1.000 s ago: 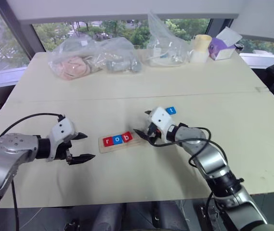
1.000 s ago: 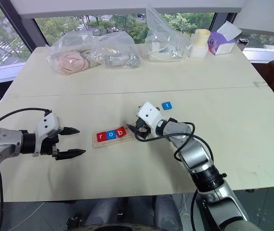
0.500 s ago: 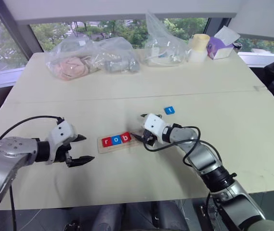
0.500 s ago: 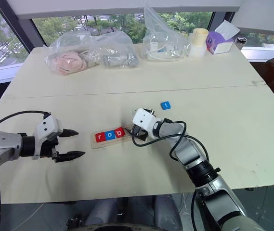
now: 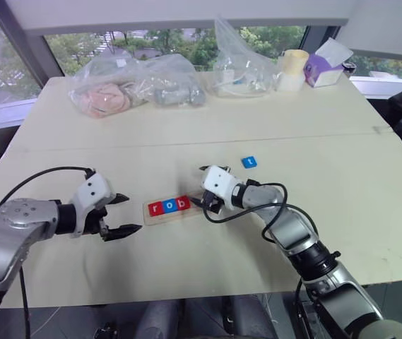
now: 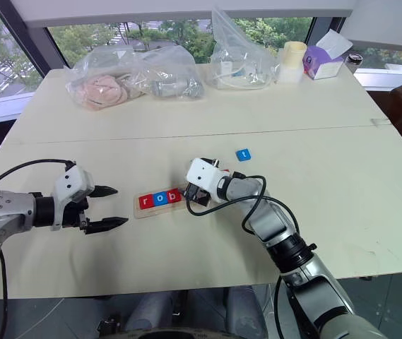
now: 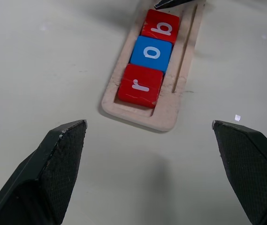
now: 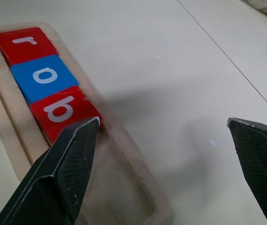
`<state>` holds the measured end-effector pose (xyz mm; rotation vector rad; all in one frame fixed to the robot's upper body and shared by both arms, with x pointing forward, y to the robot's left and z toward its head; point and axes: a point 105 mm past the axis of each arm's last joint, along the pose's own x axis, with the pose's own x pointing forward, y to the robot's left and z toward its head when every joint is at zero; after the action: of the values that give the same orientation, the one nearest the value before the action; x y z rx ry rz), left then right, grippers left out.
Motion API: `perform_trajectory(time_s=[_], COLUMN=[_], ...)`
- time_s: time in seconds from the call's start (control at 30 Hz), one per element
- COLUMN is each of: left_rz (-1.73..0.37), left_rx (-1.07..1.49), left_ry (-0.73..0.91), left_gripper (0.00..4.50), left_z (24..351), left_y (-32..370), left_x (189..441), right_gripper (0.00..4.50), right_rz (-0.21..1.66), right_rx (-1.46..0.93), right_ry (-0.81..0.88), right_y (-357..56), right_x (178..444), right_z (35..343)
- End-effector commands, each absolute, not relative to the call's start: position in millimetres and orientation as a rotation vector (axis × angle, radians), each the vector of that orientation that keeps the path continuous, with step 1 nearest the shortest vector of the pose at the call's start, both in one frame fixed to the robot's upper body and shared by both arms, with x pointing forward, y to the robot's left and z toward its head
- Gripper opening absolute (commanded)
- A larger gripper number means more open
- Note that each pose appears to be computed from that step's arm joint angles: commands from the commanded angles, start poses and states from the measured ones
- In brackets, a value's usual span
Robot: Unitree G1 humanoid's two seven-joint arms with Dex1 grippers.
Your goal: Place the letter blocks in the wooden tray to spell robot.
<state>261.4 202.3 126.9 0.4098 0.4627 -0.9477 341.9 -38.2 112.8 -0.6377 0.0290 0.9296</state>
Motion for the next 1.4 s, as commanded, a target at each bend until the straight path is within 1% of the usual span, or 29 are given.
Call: perform_trajectory(time_s=[0.03,0.1,0.17,0.27,0.37,0.47,0.57,0.73,0.8,0.9,1.03,1.07,1.2,1.3,1.33,1.4], left_rz=[-0.948,-0.954,-0.973,-0.995,-0.996,-0.996,-0.996,-0.988,-0.987,-0.973,-0.968,-0.970,-0.979,-0.990,-0.993,-1.003], left_rx=[0.417,0.399,0.358,0.310,0.285,0.288,0.288,0.300,0.309,0.321,0.326,0.325,0.325,0.327,0.328,0.331], left_ry=[0.407,0.382,0.343,0.299,0.282,0.286,0.292,0.308,0.313,0.319,0.321,0.321,0.319,0.321,0.323,0.324], left_gripper=[4.50,4.50,4.50,4.50,4.50,4.50,4.50,4.50,4.50,4.50,4.50,4.50,4.50,4.50,4.50,4.50], left_z=[138.6,145.3,157.8,173.1,178.9,178.5,176.7,171.3,169.6,167.8,165.6,164.7,163.0,161.7,161.3,160.4], left_y=[198.9,195.8,188.9,180.4,177.0,174.9,174.9,176.5,176.4,180.0,180.8,180.0,177.0,175.4,175.2,173.9], left_x=[265.3,266.4,266.7,267.8,270.6,272.3,273.6,275.2,274.3,273.5,273.6,273.6,274.3,274.5,274.8,275.3], right_gripper=[4.43,4.43,4.43,4.43,4.43,4.43,4.43,4.43,4.43,3.68,1.60,1.20,1.23,1.23,1.23,1.23], right_rz=[0.801,0.723,0.657,0.567,0.506,0.480,0.466,0.409,0.357,0.316,0.310,0.310,0.284,0.230,0.213,0.184], right_rx=[-0.528,-0.374,-0.215,-0.087,0.012,0.025,0.019,-0.061,-0.111,-0.154,-0.158,-0.156,-0.144,-0.099,-0.088,-0.056], right_ry=[-0.048,-0.011,0.060,0.184,0.281,0.327,0.343,0.358,0.375,0.380,0.364,0.362,0.326,0.305,0.310,0.355], right_y=[-62.7,-81.9,-100.1,-117.6,-120.1,-111.3,-101.4,-95.0,-98.3,-102.0,-102.4,-102.1,-106.4,-119.9,-124.8,-134.8], right_x=[353.1,357.4,355.3,347.6,339.4,335.4,337.2,348.6,355.7,358.7,357.6,357.2,357.6,353.7,350.4,335.8], right_z=[157.2,169.2,172.2,162.7,148.4,134.8,127.6,111.1,99.5,94.1,98.5,100.5,116.9,134.5,137.8,136.8])
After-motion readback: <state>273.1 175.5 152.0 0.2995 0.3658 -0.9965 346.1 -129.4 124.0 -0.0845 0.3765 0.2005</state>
